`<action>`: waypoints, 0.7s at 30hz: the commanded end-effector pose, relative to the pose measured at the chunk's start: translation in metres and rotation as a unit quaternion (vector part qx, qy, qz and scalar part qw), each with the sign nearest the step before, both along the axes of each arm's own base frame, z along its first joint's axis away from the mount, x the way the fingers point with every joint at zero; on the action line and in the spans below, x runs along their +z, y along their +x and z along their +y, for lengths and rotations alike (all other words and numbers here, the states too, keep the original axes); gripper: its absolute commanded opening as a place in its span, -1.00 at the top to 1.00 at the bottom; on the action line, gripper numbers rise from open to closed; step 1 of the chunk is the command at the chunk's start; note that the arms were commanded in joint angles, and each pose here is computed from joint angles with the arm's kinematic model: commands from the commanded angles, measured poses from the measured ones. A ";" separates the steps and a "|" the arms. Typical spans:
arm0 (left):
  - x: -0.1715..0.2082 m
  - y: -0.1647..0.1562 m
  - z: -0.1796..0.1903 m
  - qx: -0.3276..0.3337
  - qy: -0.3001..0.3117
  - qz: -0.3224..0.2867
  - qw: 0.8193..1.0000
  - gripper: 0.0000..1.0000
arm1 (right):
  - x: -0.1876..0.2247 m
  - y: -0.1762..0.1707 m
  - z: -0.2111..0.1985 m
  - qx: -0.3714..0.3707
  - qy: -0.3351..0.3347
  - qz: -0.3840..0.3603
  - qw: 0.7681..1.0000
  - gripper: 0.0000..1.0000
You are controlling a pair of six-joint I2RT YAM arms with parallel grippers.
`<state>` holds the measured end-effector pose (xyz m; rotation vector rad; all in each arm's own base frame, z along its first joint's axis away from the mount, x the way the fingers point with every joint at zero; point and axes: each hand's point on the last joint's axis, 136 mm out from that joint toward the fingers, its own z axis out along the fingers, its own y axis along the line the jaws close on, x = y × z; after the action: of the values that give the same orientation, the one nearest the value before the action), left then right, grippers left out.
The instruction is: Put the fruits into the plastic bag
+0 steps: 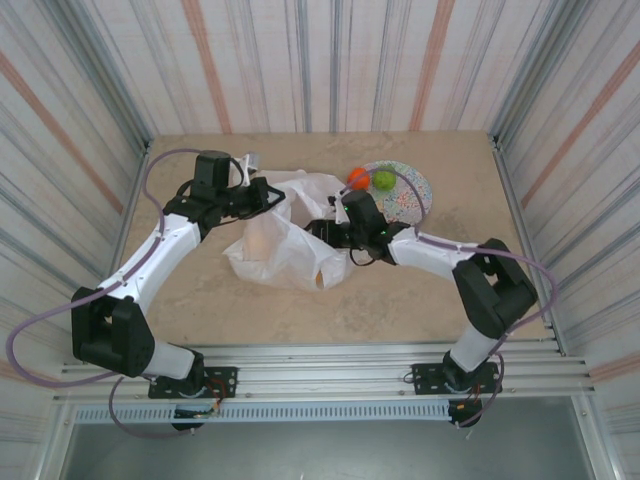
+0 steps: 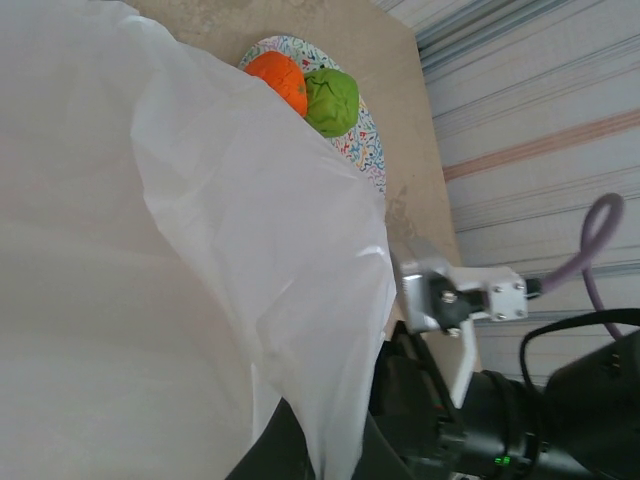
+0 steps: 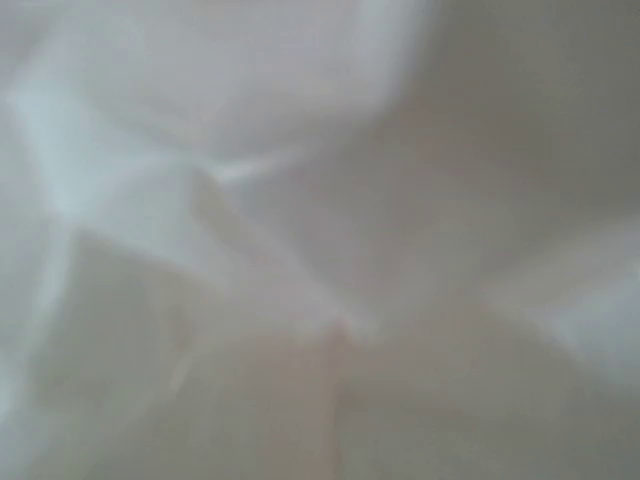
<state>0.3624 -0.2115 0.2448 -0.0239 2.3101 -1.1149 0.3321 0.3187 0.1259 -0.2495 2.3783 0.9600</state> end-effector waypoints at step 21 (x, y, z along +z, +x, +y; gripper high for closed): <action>0.003 0.001 0.003 -0.001 0.000 -0.013 1.000 1.00 | 0.027 0.114 -0.212 -0.260 -0.175 -0.063 0.947 -0.98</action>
<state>0.3634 -0.2108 0.2453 -0.0251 2.3061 -1.1142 0.4312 0.1270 0.1688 0.1681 2.2552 0.3824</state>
